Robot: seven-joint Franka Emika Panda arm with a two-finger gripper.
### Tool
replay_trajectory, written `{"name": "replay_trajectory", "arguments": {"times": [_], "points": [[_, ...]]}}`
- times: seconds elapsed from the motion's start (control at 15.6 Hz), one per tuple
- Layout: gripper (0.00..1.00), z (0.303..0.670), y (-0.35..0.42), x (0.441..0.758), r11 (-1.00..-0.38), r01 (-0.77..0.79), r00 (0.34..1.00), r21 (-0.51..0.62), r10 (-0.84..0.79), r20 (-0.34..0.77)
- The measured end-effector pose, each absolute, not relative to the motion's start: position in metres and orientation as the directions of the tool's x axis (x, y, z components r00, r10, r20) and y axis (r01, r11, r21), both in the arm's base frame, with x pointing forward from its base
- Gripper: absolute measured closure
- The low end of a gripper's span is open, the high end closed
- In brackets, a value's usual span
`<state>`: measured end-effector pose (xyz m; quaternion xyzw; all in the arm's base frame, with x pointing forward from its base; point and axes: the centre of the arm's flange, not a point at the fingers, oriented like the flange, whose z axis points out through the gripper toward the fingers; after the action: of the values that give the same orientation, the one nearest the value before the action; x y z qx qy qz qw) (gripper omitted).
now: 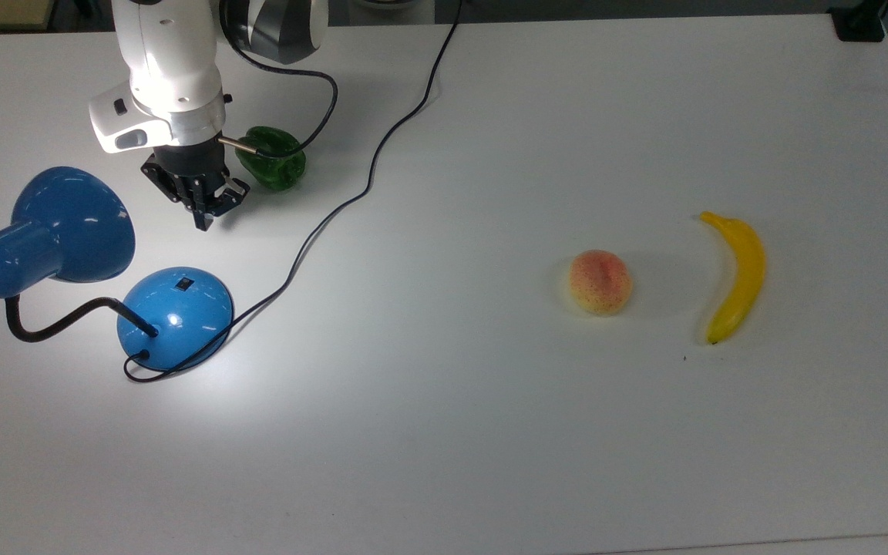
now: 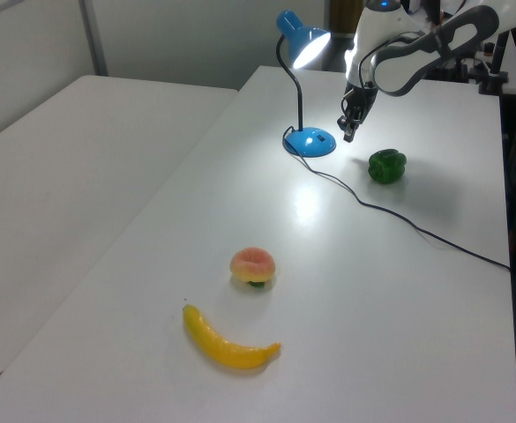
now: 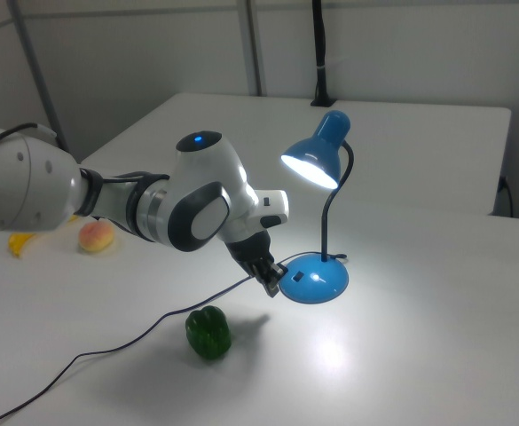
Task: Turn off lamp
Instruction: 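Lower the gripper onto the switch on the lamp base and press it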
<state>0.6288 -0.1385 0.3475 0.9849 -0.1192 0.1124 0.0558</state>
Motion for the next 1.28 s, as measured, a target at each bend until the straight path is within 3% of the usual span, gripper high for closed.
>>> {"name": "replay_trajectory", "arguments": {"times": [0.71, 1.28], "points": [[0.99, 0.334, -0.147, 0.649, -0.967, -0.247, 0.877, 0.060, -0.197, 0.438], [0.99, 0.327, -0.147, 0.654, -0.969, -0.242, 0.855, 0.055, -0.186, 0.484]]}}
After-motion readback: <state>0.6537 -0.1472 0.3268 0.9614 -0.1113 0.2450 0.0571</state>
